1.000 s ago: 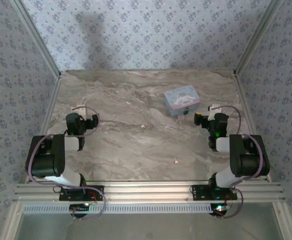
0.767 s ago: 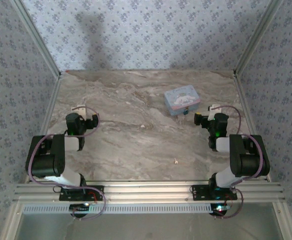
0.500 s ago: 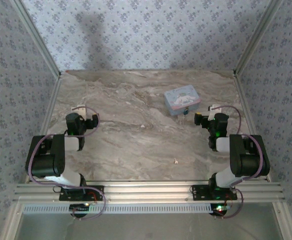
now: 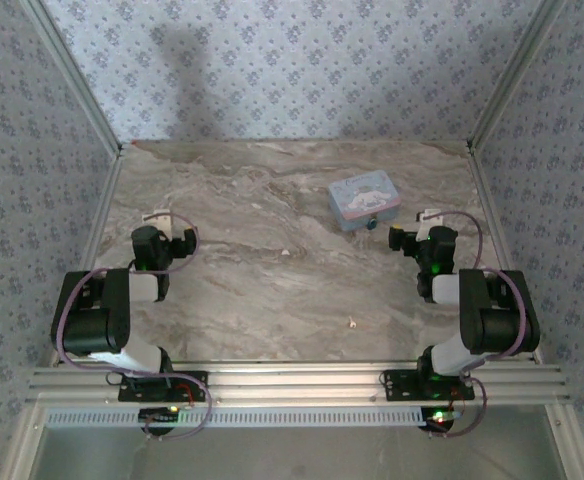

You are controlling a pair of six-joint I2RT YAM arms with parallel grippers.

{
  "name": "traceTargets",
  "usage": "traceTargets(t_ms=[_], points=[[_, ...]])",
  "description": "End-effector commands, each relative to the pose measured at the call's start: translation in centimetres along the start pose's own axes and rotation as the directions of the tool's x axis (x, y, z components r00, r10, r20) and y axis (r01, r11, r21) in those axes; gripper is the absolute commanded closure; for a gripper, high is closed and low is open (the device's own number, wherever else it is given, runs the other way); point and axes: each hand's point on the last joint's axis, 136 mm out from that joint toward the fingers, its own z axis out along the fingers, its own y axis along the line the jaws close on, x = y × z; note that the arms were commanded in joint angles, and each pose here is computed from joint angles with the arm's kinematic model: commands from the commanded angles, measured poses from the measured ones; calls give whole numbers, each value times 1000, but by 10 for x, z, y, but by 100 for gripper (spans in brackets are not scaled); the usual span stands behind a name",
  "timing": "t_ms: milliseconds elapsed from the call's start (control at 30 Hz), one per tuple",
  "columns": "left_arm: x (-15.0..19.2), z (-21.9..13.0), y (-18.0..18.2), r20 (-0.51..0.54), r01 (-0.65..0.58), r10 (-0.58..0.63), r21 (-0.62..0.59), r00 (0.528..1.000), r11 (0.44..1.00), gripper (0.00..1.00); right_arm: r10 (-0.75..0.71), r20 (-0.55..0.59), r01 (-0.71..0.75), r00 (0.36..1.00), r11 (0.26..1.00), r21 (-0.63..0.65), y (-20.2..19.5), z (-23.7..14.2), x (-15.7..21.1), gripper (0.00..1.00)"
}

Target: Unlock the padlock with the key

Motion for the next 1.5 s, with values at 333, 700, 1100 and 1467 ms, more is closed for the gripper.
traceTargets(t_ms=[333, 700, 1100, 1467], points=[[-62, -65, -19, -29, 306, -305, 35, 952, 951, 2, 143, -51, -145, 988, 989, -37, 8, -43, -56, 0], [-47, -77, -129, -291, 480, -407, 251, 866, 841, 2, 293, -165, -315, 942, 941, -128, 14, -51, -61, 0], [-17, -50, -295, -499, 475, -222, 466, 838, 747, 2, 401, -268, -459, 876, 863, -209, 7, 9, -61, 0], [-26, -15, -360, -541, 529, -223, 516, 811, 674, 4, 368, -333, -470, 868, 826, -312, 29, 83, -72, 0]])
